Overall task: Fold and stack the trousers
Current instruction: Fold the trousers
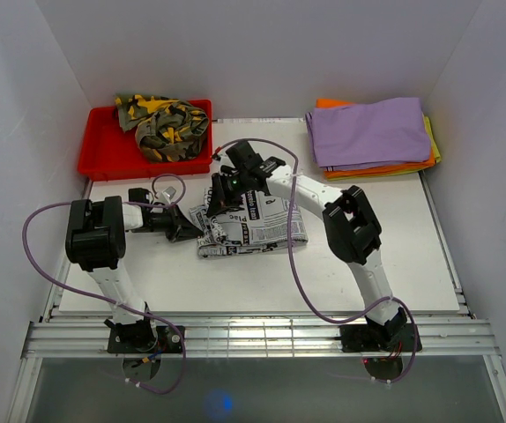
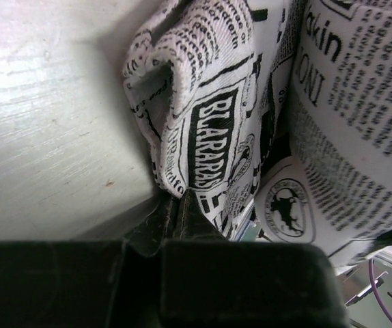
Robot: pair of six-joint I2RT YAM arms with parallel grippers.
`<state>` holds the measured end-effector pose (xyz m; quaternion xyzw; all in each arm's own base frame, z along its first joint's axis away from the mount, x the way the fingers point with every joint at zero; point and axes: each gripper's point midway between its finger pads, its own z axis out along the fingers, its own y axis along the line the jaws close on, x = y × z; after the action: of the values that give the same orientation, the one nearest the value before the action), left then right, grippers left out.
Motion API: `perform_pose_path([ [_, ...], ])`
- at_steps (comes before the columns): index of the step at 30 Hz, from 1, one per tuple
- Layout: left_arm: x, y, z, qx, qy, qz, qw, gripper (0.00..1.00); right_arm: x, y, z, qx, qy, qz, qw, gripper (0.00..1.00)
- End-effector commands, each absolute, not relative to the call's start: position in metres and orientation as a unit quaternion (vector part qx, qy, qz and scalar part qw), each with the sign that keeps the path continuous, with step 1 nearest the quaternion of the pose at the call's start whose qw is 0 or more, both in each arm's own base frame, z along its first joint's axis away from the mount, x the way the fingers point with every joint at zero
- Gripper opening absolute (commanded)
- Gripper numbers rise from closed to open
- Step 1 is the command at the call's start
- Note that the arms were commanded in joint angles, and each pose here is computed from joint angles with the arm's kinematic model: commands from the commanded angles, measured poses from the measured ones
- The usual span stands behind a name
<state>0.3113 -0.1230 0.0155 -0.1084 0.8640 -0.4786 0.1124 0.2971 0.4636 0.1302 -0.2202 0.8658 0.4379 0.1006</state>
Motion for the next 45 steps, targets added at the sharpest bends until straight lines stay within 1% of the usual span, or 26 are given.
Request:
perform_pose_path([
  [1,0.307,-0.106,-0.026,-0.114,0.912,-0.374,0.121,0.0,0.296,0.484,0.147,-0.224,0.85,0.465,0.11,0.08],
  [6,0.307,-0.108,-0.026,-0.111,0.914,-0.37,0.122,0.0,0.295,0.49,0.137,-0.219,0.854,0.459,0.105,0.08],
  [11,0.306,-0.109,-0.028,-0.11,0.915,-0.369,0.12,0.0,0.3,0.499,0.139,-0.221,0.852,0.461,0.112,0.08],
  [20,0.308,-0.108,-0.031,-0.111,0.918,-0.363,0.118,0.0,0.283,0.505,0.123,-0.222,0.857,0.456,0.089,0.08],
  [26,0.308,-0.107,-0.031,-0.112,0.918,-0.36,0.119,0.0,0.28,0.514,0.125,-0.226,0.854,0.46,0.089,0.08],
  [31,0.309,-0.108,-0.03,-0.112,0.918,-0.362,0.117,0.0,0.287,0.514,0.111,-0.226,0.859,0.449,0.094,0.08],
  [32,0.309,-0.107,-0.029,-0.112,0.918,-0.361,0.118,0.04,0.292,0.514,0.108,-0.224,0.861,0.447,0.098,0.08],
  [34,0.312,-0.104,-0.026,-0.11,0.922,-0.351,0.124,0.16,0.298,0.514,0.101,-0.226,0.861,0.445,0.101,0.08],
  [35,0.31,-0.102,-0.025,-0.115,0.923,-0.347,0.118,0.24,0.303,0.515,0.103,-0.229,0.858,0.446,0.109,0.09],
  [37,0.31,-0.096,-0.016,-0.125,0.924,-0.342,0.12,0.31,0.31,0.512,0.102,-0.227,0.857,0.448,0.112,0.16],
  [38,0.31,-0.094,-0.012,-0.129,0.924,-0.34,0.121,0.39,0.312,0.512,0.105,-0.228,0.855,0.452,0.115,0.19],
  [39,0.311,-0.086,-0.009,-0.138,0.924,-0.336,0.123,0.42,0.313,0.511,0.108,-0.229,0.852,0.456,0.115,0.25],
  [40,0.308,-0.082,-0.002,-0.138,0.925,-0.332,0.121,0.45,0.312,0.511,0.117,-0.233,0.845,0.467,0.116,0.32],
  [41,0.31,-0.077,0.003,-0.14,0.926,-0.328,0.125,0.46,0.317,0.508,0.123,-0.231,0.842,0.472,0.12,0.44],
  [43,0.31,-0.062,0.012,-0.153,0.925,-0.321,0.131,0.5,0.318,0.504,0.15,-0.234,0.83,0.488,0.134,0.53],
  [44,0.31,-0.054,0.02,-0.151,0.928,-0.313,0.137,0.52,0.321,0.499,0.16,-0.235,0.824,0.498,0.136,0.64],
  [45,0.31,-0.042,0.024,-0.163,0.927,-0.307,0.143,0.53,0.321,0.495,0.17,-0.237,0.819,0.504,0.14,0.71],
])
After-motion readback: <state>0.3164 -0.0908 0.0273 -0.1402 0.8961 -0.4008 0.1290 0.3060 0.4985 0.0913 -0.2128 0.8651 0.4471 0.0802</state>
